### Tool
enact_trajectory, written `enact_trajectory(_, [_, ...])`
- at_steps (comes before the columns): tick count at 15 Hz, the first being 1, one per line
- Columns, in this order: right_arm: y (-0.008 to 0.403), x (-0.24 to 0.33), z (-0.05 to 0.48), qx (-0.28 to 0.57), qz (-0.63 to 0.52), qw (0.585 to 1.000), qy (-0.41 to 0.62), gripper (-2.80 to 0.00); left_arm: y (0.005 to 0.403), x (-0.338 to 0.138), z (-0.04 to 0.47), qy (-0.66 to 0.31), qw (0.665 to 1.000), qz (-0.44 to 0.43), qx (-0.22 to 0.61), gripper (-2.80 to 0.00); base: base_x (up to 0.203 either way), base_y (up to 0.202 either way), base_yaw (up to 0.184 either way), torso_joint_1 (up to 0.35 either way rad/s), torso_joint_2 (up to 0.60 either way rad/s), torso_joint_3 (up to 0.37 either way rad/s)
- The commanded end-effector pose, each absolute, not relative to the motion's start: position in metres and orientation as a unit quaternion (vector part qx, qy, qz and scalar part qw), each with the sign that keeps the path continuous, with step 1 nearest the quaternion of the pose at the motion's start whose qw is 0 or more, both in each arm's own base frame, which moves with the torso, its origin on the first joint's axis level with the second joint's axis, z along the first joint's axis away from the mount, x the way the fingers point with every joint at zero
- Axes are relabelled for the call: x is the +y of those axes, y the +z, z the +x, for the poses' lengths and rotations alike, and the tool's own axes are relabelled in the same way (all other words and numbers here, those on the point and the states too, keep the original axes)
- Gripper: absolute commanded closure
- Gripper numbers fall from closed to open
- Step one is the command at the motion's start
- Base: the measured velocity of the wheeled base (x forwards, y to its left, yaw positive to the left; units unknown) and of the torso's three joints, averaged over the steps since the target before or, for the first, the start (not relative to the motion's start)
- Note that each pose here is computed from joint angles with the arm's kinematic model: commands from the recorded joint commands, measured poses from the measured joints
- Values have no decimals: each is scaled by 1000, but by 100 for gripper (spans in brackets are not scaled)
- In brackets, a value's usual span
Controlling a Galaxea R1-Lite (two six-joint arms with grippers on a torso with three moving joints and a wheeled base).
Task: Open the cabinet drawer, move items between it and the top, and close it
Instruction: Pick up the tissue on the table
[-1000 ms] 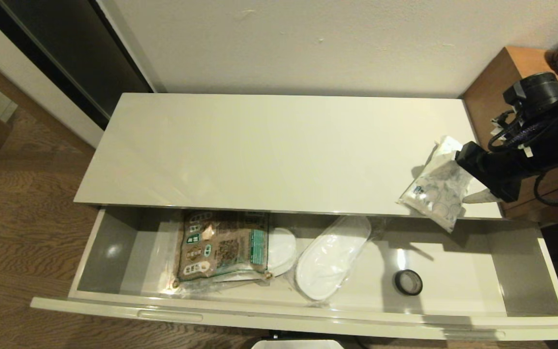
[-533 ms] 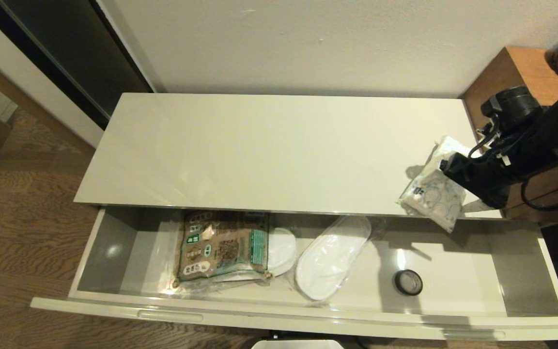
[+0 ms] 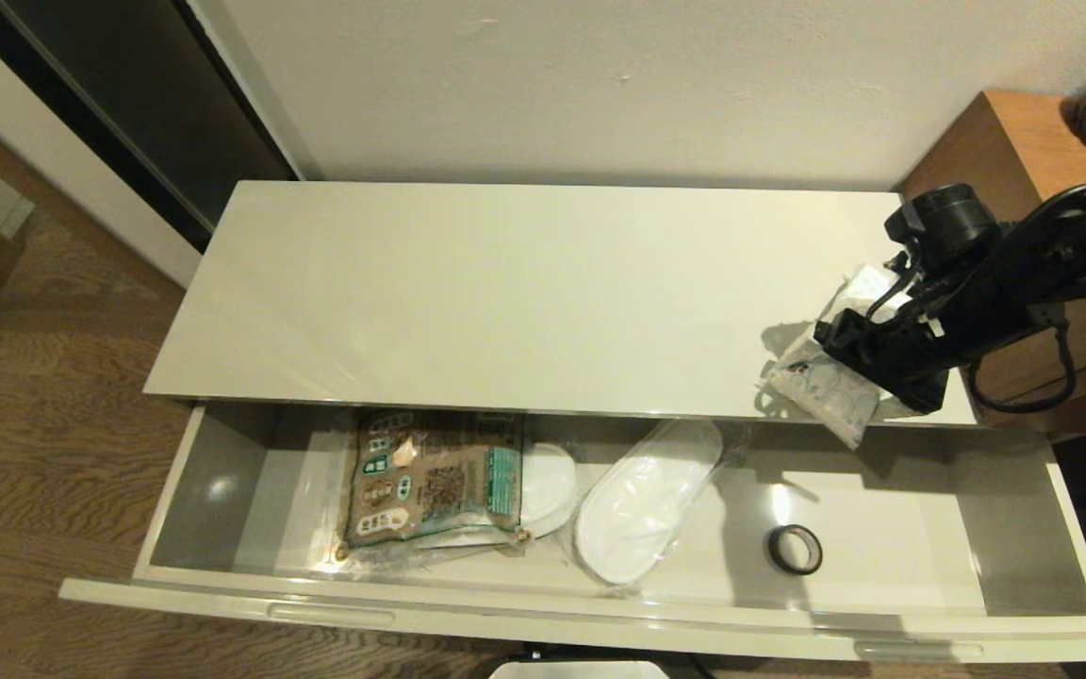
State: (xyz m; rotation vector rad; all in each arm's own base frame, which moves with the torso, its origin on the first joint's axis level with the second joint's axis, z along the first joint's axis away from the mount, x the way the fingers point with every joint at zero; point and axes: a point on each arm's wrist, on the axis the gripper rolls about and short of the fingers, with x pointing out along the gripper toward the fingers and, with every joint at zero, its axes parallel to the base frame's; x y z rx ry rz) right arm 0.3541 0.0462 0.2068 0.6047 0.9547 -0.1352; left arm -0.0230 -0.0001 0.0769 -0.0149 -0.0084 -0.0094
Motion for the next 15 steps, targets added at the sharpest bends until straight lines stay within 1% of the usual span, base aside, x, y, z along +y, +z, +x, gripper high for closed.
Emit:
enact_trajectory(1, [204, 47, 354, 456, 286, 840, -67, 0, 77, 0, -23, -5, 1000, -8, -4, 0, 0, 0, 0, 0, 0, 0])
enact_trajectory(6, [209, 46, 351, 451, 285, 843, -69, 0, 77, 0, -23, -5, 1000, -7, -4, 0, 0, 0, 0, 0, 0, 0])
enact_trajectory(9, [221, 47, 340, 442, 285, 848, -60, 0, 77, 0, -23, -5, 1000, -8, -4, 0, 0, 0, 0, 0, 0, 0])
enact_trajectory(12, [231, 50, 313, 442, 280, 851, -46, 0, 77, 0, -23, -5, 1000, -8, -4, 0, 0, 0, 0, 0, 0, 0])
enact_trajectory(15, [233, 49, 278, 452, 274, 848, -42, 0, 77, 0, -23, -5, 1000, -8, -4, 0, 0, 0, 0, 0, 0, 0])
